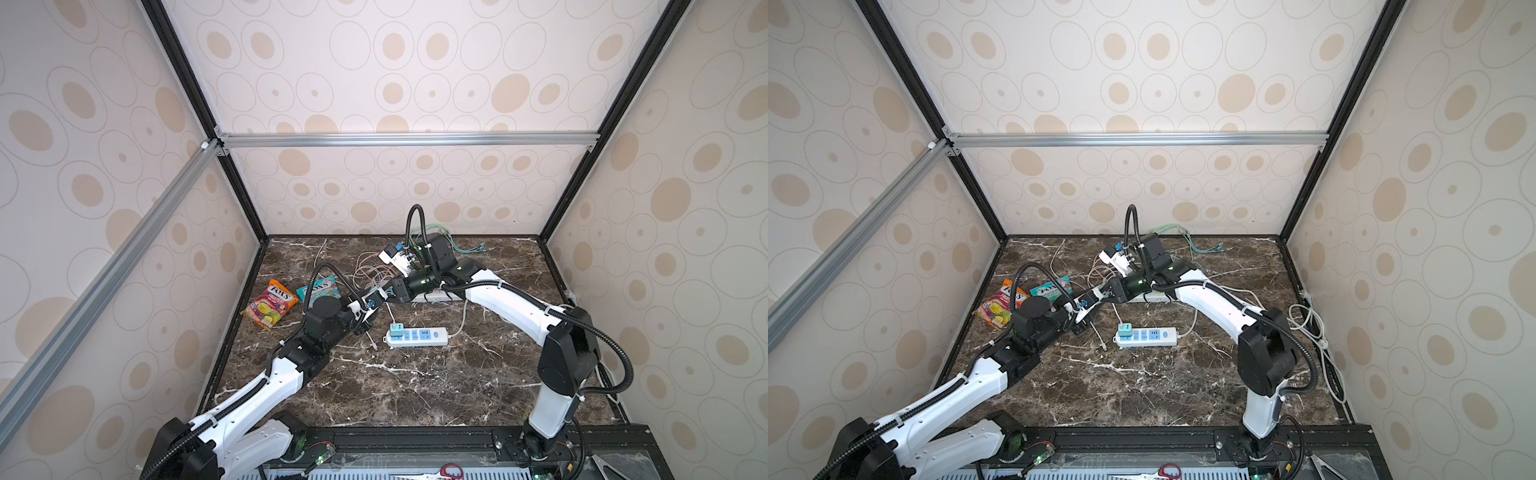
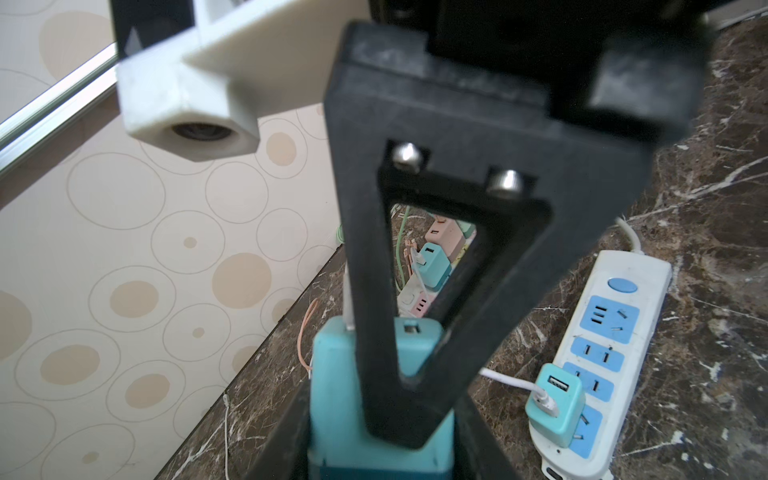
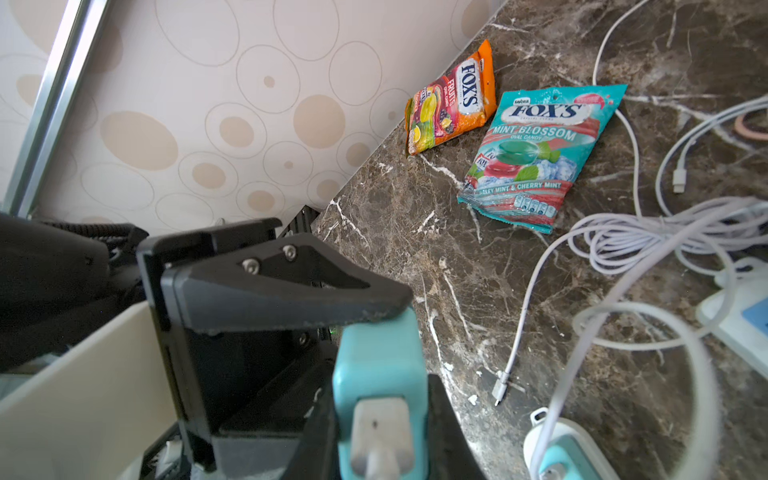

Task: Insert the plug
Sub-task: 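Raise the charger with the right gripper while the left opens and withdraws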

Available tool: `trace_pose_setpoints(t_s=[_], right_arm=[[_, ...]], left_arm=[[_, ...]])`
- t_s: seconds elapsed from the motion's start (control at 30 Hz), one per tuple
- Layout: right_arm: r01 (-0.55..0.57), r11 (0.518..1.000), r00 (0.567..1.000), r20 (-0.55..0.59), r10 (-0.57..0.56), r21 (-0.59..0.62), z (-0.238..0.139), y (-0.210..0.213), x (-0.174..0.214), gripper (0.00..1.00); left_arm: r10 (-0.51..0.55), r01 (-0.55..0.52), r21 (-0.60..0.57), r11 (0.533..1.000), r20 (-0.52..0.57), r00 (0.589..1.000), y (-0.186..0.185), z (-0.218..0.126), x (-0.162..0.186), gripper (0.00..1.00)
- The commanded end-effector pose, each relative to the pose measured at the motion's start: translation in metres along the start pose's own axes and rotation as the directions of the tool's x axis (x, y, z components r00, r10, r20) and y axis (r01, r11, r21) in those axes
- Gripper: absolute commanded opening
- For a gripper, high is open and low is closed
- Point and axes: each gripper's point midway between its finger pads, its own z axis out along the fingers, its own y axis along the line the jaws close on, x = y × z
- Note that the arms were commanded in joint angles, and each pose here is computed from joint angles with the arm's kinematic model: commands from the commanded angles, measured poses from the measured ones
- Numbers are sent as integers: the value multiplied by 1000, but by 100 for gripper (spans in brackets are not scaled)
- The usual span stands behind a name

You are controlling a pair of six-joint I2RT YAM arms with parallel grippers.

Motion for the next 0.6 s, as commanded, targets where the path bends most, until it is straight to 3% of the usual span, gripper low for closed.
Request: trace_pose_setpoints(t_s=[0.0, 0.07, 0.17, 0.2, 0.3, 0.43, 0.57], right_arm=[[28, 999, 999, 35, -27, -18, -5, 16, -13, 6], [75, 997, 996, 52, -75, 10, -15, 22, -19, 1], [140, 989, 986, 86, -145, 54, -35, 35, -31, 0], [159, 985, 981, 98, -165, 63, -41, 41, -35, 0], [221, 973, 964, 138, -227, 58, -58, 63, -44, 0], [270, 961, 943, 184, -276, 56, -76, 85, -55, 0], [325, 945, 920, 219, -325, 37, -90, 106, -61, 0]], left_arm=[[19, -18, -15, 1000, 64, 998, 4, 0, -19, 12], [-112, 115, -148, 982, 26, 993, 28, 1, -9, 53], [-252, 239, -241, 941, -25, 967, 50, 7, 7, 84], [-277, 261, -243, 934, -34, 960, 51, 9, 10, 89], [-349, 333, -249, 910, -21, 937, 54, 14, 15, 94], [-359, 356, -169, 919, 10, 933, 37, 22, 18, 93], [-374, 363, -235, 902, -4, 927, 45, 28, 32, 90]])
